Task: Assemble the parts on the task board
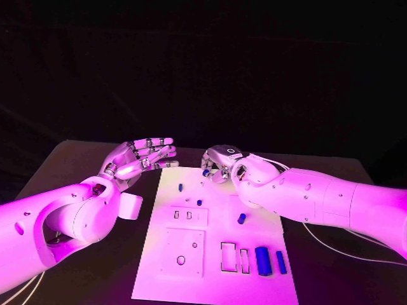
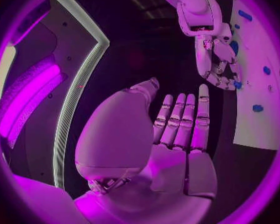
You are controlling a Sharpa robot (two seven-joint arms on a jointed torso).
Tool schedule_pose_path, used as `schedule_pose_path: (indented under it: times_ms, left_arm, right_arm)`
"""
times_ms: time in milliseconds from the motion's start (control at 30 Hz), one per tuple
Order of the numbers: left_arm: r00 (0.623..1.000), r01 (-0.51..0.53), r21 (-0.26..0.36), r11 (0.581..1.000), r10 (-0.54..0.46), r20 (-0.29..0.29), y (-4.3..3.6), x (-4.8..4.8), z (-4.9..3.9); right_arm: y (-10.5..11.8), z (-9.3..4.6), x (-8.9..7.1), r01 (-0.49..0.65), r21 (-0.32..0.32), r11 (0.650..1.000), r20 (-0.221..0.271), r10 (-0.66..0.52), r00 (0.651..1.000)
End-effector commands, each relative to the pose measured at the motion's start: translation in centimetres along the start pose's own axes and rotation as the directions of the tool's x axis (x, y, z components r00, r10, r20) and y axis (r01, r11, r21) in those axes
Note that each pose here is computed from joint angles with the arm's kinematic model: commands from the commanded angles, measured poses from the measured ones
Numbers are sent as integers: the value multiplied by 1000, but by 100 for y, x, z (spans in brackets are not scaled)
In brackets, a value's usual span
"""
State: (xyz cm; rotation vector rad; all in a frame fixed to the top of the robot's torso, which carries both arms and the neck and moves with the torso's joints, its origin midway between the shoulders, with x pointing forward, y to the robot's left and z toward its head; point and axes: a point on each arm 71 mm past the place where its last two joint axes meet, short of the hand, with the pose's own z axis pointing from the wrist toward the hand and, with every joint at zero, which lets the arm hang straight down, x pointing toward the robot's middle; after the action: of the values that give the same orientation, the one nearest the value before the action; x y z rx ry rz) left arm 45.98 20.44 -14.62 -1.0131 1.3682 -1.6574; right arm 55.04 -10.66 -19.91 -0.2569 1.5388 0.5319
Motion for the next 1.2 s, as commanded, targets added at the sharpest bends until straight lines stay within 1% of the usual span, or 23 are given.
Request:
schedule_pose_path:
  times_ms: [33,433,567,667,800,900,967,1000,1067,1200]
  left_arm:
    - [1000,12,5,1000,-12,-21,-16,30,7]
    - [1000,12,4,1000,-12,-21,-19,23,7]
    - [1000,12,3,1000,-11,-21,-20,21,7]
    - [1000,11,3,1000,-11,-21,-20,17,7]
    - [1000,10,3,1000,-10,-19,-21,4,5]
    - [1000,9,3,1000,-9,-17,-22,-9,2]
    - [1000,8,4,1000,-8,-14,-23,-21,-2]
    - [1000,8,4,1000,-8,-13,-24,-27,-3]
    - [1000,7,4,1000,-7,-11,-25,-38,-6]
    - [1000,7,4,1000,-6,-11,-25,-45,-7]
  right_arm:
    - [17,13,15,9,-8,1000,-12,-9,1000]
    - [-7,20,22,6,-2,1000,-19,-6,1000]
    - [-19,-5,18,3,-4,1000,-19,-3,1000]
    - [-44,-53,6,-4,-5,1000,-14,4,1000]
    - [-113,-163,-34,-23,2,1000,-6,23,1000]
    - [-214,-293,-99,-54,19,998,3,54,999]
    - [-306,-391,-163,-81,43,996,20,80,997]
    - [-326,-410,-176,-86,48,995,25,85,996]
    - [-451,-520,-250,-112,81,990,47,109,993]
    - [-655,-648,-309,-169,147,975,50,164,985]
